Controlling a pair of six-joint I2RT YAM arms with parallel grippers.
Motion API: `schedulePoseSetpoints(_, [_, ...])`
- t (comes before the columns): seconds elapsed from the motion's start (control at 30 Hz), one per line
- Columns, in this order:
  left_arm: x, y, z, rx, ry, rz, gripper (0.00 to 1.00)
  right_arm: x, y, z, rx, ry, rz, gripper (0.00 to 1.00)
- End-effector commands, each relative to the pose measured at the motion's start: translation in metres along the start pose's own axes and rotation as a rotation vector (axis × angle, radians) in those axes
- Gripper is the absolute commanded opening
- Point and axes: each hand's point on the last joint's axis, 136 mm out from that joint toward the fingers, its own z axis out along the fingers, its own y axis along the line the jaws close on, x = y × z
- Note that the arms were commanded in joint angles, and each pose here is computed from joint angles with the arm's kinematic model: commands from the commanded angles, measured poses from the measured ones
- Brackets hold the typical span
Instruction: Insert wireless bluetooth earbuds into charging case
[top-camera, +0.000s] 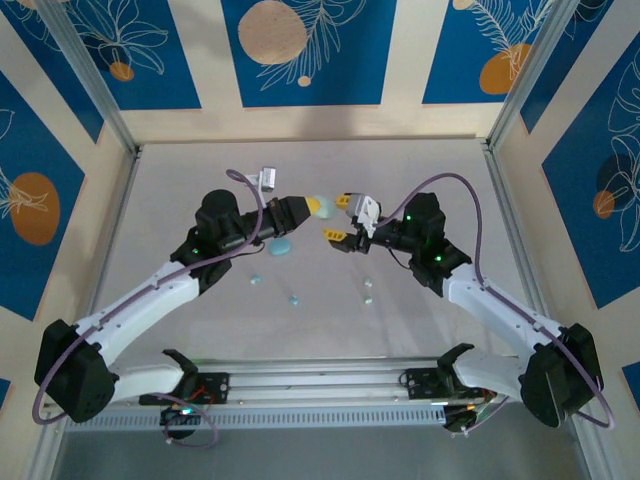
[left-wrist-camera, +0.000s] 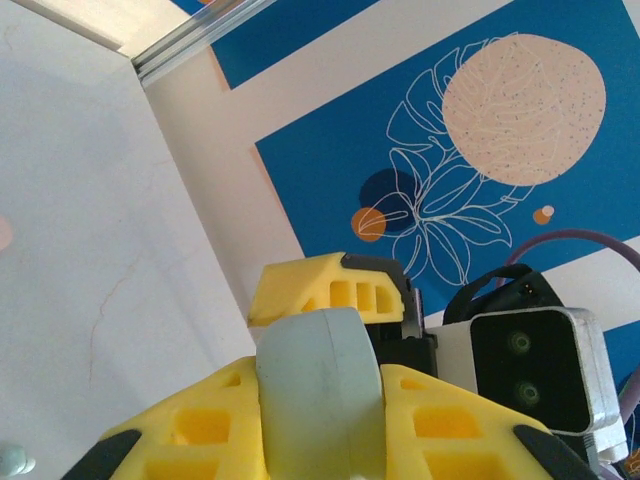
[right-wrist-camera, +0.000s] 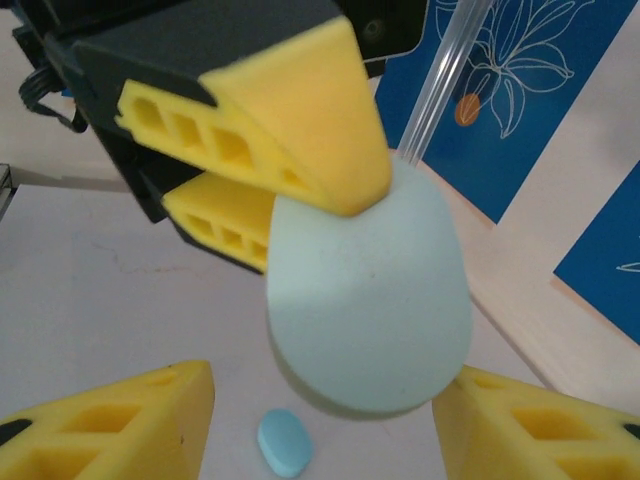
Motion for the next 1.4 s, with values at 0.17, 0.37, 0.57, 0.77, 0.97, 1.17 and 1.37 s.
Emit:
schedulePoseSetpoints(0.17, [0.0, -0.007, 0.001, 0.029, 0.012, 0.007, 0.1, -0.033, -0.011, 0.003, -0.006, -0.091, -0.028, 0.54])
schedulePoseSetpoints(0.37, [0.0, -0.009, 0.0, 0.031, 0.01, 0.011, 0.1, -0.027, -0.012, 0.003, -0.009, -0.071, -0.013, 0.45])
schedulePoseSetpoints(0.57, [-0.001, -0.01, -0.002, 0.027, 0.003, 0.031, 0.12, -0.024, -0.012, -0.002, -0.01, -0.057, 0.014, 0.36])
schedulePoseSetpoints(0.77, [-0.002, -0.014, -0.015, 0.009, -0.027, 0.258, 0.47, -0.03, -0.002, -0.01, -0.12, -0.049, 0.127, 0.31])
schedulePoseSetpoints(0.97, [0.013, -0.012, -0.042, 0.002, -0.05, 0.799, 0.6, -0.035, 0.016, -0.019, -0.323, -0.035, 0.288, 0.31])
schedulePoseSetpoints(1.17, [0.033, -0.007, -0.047, 0.028, 0.047, 1.088, 0.65, -0.048, 0.028, -0.023, -0.443, -0.059, 0.323, 0.31])
schedulePoseSetpoints(1.37, [0.037, -0.032, -0.037, 0.198, 0.031, 1.06, 0.63, -0.051, 0.033, -0.02, -0.472, -0.058, 0.313, 0.32])
